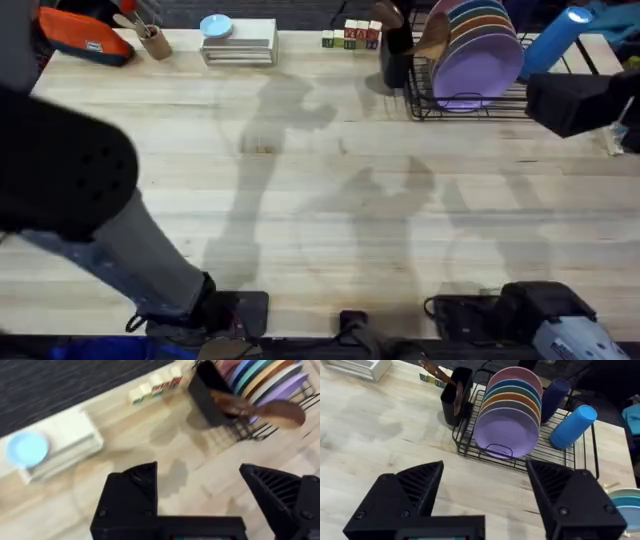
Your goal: Pick up the spoon on the table one by one and put them onto the rack
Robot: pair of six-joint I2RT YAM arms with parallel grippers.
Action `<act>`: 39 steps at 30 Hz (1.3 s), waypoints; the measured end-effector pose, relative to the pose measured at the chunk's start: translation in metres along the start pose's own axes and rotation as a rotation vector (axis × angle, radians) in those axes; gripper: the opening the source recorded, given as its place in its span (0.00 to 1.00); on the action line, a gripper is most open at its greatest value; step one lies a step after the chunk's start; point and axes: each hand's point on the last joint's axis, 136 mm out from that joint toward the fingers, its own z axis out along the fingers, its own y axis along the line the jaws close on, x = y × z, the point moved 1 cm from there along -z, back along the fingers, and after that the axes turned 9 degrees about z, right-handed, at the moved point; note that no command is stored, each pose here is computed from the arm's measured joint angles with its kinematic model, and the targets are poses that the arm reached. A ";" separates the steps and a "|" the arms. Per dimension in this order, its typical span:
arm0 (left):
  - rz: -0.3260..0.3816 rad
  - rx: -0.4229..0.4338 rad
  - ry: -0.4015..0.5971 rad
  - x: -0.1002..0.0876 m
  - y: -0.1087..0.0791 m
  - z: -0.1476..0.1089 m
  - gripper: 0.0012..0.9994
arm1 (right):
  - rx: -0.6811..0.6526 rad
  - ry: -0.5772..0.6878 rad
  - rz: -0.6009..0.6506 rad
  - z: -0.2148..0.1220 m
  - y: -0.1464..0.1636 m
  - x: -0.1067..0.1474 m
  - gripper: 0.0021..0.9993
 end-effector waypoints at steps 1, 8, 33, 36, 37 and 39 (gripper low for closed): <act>-0.005 -0.014 0.016 0.005 0.000 -0.008 1.00 | 0.000 0.000 0.000 0.000 0.000 0.000 0.99; -0.035 -0.078 0.121 0.036 -0.001 -0.043 1.00 | 0.000 0.000 0.000 0.000 0.000 0.000 0.99; 0.177 -0.201 0.140 0.086 -0.026 -0.101 1.00 | 0.004 -0.054 -0.006 0.000 -0.001 -0.013 0.99; 0.181 -0.213 0.144 0.105 -0.029 -0.096 1.00 | 0.004 -0.054 -0.006 0.000 -0.001 -0.013 0.99; 0.180 -0.216 0.146 0.112 -0.030 -0.095 1.00 | 0.004 -0.054 -0.006 0.000 -0.001 -0.013 0.99; 0.163 -0.232 0.148 0.124 -0.032 -0.093 1.00 | 0.004 -0.053 -0.006 0.000 -0.001 -0.013 0.99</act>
